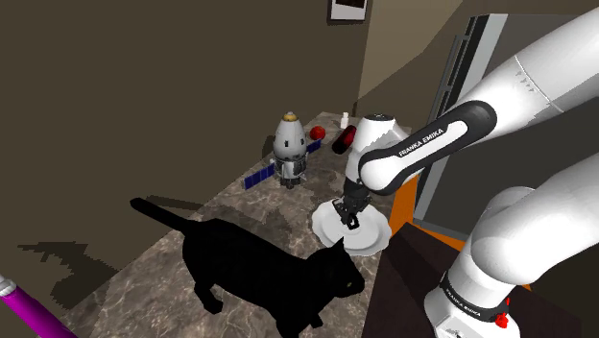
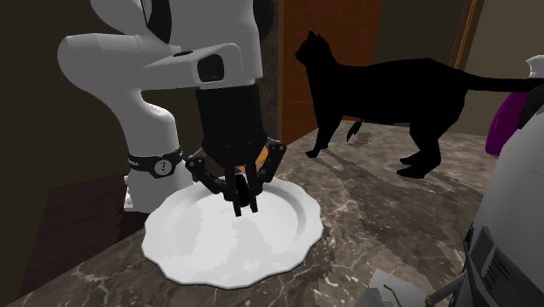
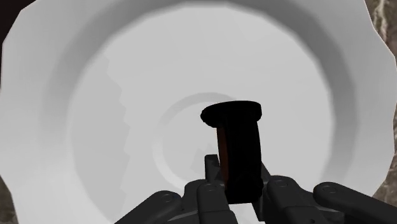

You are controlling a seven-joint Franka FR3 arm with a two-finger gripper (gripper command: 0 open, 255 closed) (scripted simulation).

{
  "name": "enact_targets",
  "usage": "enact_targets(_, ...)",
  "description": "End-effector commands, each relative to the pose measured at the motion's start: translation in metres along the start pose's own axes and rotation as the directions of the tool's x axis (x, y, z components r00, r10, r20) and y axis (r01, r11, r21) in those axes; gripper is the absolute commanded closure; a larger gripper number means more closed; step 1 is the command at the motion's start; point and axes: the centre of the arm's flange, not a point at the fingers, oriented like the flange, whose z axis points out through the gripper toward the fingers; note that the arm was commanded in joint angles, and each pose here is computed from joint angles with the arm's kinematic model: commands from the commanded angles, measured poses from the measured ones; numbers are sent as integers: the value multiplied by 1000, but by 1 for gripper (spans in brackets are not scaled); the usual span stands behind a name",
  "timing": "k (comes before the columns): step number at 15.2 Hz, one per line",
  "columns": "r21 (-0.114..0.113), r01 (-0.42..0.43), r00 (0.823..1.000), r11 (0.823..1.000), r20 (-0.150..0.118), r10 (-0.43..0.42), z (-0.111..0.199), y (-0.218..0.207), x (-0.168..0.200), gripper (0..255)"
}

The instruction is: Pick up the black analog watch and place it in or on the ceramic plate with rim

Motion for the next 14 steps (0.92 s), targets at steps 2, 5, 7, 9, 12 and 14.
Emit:
enact_targets(2, 0, 0, 1000, 1000, 0, 0, 0, 0, 0, 0)
enact_targets(5, 0, 0, 1000, 1000, 0, 0, 0, 0, 0, 0)
enact_targets(7, 0, 0, 1000, 1000, 0, 0, -13, 0, 0, 0)
enact_targets(9, 0, 0, 1000, 1000, 0, 0, -40, 0, 0, 0)
enact_targets(12, 0, 0, 1000, 1000, 0, 0, -50, 0, 0, 0)
enact_targets(14, 0, 0, 1000, 1000, 0, 0, -50, 0, 0, 0)
